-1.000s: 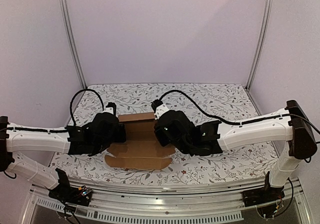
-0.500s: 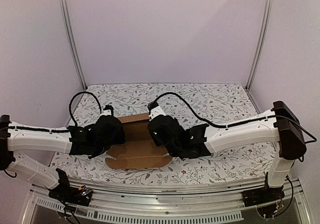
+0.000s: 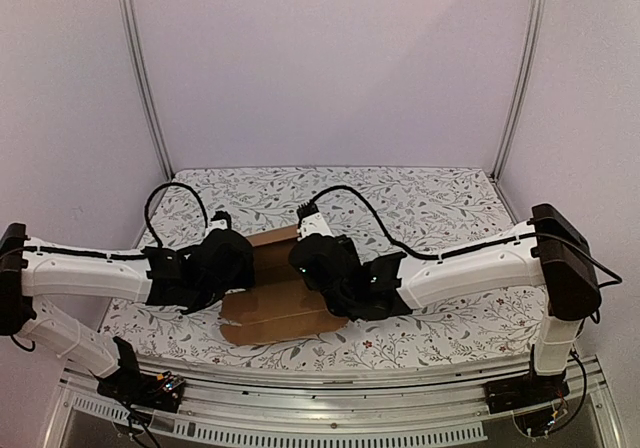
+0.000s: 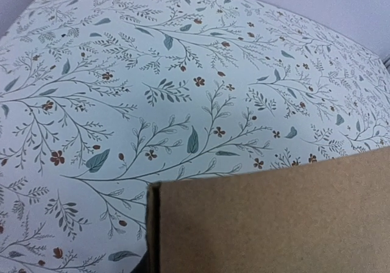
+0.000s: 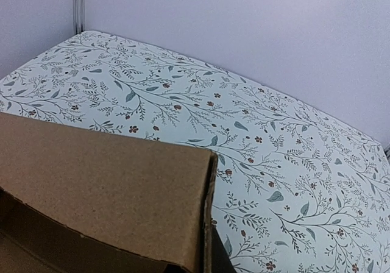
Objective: Fold the paper box
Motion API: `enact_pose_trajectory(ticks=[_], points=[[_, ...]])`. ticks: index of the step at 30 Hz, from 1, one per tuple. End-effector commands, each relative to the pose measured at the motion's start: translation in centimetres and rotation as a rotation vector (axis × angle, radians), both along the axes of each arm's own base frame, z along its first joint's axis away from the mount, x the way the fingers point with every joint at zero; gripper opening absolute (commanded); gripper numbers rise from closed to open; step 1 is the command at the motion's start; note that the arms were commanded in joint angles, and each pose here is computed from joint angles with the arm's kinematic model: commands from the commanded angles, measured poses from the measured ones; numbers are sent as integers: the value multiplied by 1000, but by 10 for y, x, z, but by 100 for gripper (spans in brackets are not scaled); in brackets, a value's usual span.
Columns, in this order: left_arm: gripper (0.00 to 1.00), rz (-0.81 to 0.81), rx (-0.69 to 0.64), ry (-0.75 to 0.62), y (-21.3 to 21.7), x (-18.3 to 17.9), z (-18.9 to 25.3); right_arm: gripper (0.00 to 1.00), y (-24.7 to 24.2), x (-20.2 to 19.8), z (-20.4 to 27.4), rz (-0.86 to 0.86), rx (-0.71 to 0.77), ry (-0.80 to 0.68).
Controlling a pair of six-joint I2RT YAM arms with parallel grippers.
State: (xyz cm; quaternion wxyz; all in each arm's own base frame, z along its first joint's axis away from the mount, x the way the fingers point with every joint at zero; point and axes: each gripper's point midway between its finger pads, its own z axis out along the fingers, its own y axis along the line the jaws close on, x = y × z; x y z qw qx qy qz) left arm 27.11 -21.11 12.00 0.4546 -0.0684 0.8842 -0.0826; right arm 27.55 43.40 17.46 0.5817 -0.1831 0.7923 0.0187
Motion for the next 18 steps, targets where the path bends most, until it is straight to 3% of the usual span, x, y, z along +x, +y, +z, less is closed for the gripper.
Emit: enact_pose_trajectory(ticks=[1, 12, 18], points=[[29, -36, -32, -11, -15, 0, 11, 0, 14, -11, 5, 27, 18, -8], [55, -177, -60, 18, -31, -17, 17, 0, 10, -4, 4, 6, -29, -29], [62, -239, -89, 26, -28, -30, 22, 0, 6, 6, -2, -1, -52, -23]])
